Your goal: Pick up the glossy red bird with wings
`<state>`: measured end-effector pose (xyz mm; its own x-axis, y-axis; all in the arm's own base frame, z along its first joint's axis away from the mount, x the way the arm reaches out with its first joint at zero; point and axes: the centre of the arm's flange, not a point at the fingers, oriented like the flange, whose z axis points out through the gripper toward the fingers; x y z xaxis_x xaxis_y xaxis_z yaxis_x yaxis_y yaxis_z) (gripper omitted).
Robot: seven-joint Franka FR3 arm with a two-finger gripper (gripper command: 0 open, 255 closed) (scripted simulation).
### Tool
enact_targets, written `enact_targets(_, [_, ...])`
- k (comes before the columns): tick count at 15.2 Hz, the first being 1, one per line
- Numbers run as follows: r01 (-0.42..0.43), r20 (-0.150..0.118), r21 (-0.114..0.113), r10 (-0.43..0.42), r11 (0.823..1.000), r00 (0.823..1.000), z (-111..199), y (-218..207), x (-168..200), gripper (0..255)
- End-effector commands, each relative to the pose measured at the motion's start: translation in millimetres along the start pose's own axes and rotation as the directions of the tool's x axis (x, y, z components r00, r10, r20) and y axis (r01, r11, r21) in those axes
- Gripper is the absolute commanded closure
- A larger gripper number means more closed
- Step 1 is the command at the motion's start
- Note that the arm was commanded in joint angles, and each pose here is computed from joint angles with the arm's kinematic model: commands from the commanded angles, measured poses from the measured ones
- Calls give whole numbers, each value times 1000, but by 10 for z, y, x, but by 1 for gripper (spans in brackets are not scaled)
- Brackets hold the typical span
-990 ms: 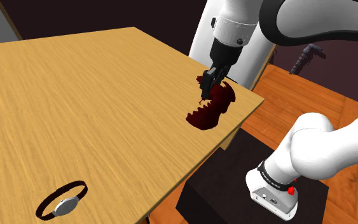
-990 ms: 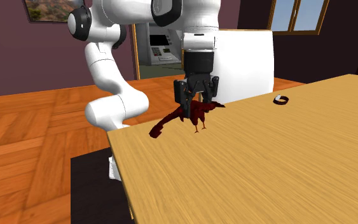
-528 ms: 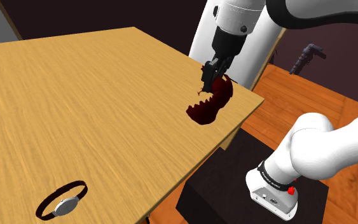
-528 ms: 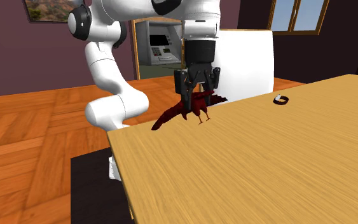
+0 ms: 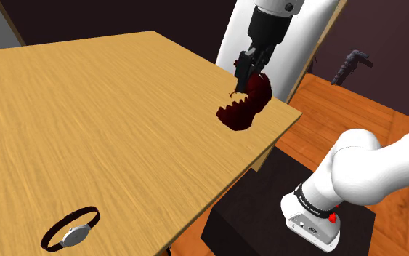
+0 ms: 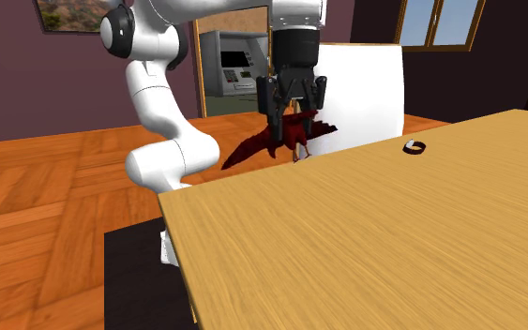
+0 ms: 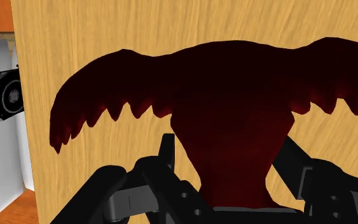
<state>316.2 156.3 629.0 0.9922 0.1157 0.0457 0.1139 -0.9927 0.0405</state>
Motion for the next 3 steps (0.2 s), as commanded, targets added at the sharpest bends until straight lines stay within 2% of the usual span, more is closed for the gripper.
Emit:
enact_targets(1, [0,0,0,0,1000,1000,-122,13,-1,255])
enact_targets(3, [0,0,0,0,1000,1000,-130,13,-1,255])
